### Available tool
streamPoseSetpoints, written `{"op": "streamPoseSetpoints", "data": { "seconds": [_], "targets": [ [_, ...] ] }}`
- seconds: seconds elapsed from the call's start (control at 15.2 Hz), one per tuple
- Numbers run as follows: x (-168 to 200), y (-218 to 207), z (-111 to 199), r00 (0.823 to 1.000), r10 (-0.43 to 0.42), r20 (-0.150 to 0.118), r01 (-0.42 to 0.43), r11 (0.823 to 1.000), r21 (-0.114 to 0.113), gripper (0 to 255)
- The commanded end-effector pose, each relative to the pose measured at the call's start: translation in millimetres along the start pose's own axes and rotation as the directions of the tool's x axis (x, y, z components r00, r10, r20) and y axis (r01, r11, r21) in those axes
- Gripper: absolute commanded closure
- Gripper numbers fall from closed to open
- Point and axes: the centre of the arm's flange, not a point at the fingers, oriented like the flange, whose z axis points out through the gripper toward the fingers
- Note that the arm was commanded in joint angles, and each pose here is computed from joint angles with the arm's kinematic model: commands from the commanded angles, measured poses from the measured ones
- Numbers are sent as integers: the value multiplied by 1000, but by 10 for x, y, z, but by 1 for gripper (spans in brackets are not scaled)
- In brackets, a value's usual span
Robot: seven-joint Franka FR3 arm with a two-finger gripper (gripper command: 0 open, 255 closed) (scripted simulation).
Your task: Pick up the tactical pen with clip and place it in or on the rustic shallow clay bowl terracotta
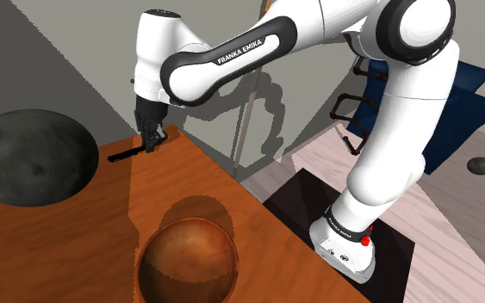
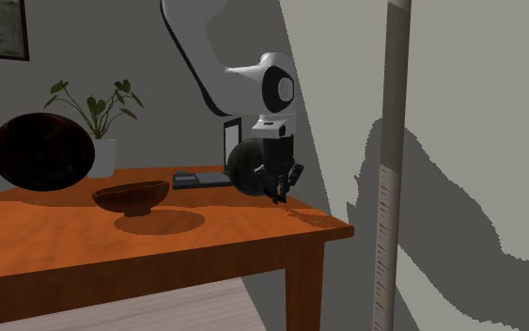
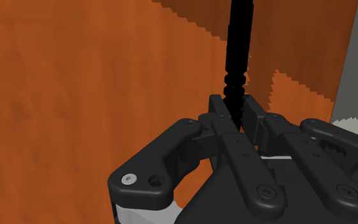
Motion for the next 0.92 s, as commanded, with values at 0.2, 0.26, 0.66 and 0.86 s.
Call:
{"op": "streamPoseSetpoints", "data": {
  "seconds": [0.2,0.26,0.66,0.86],
  "targets": [
    [-32,-25,-273,1000,0,0,0,1000,-1,255],
    [-39,-29,-325,1000,0,0,0,1000,-1,255],
    [-85,-55,-637,1000,0,0,0,1000,-1,255],
    [-108,-68,-793,1000,0,0,0,1000,-1,255]
  ]
}}
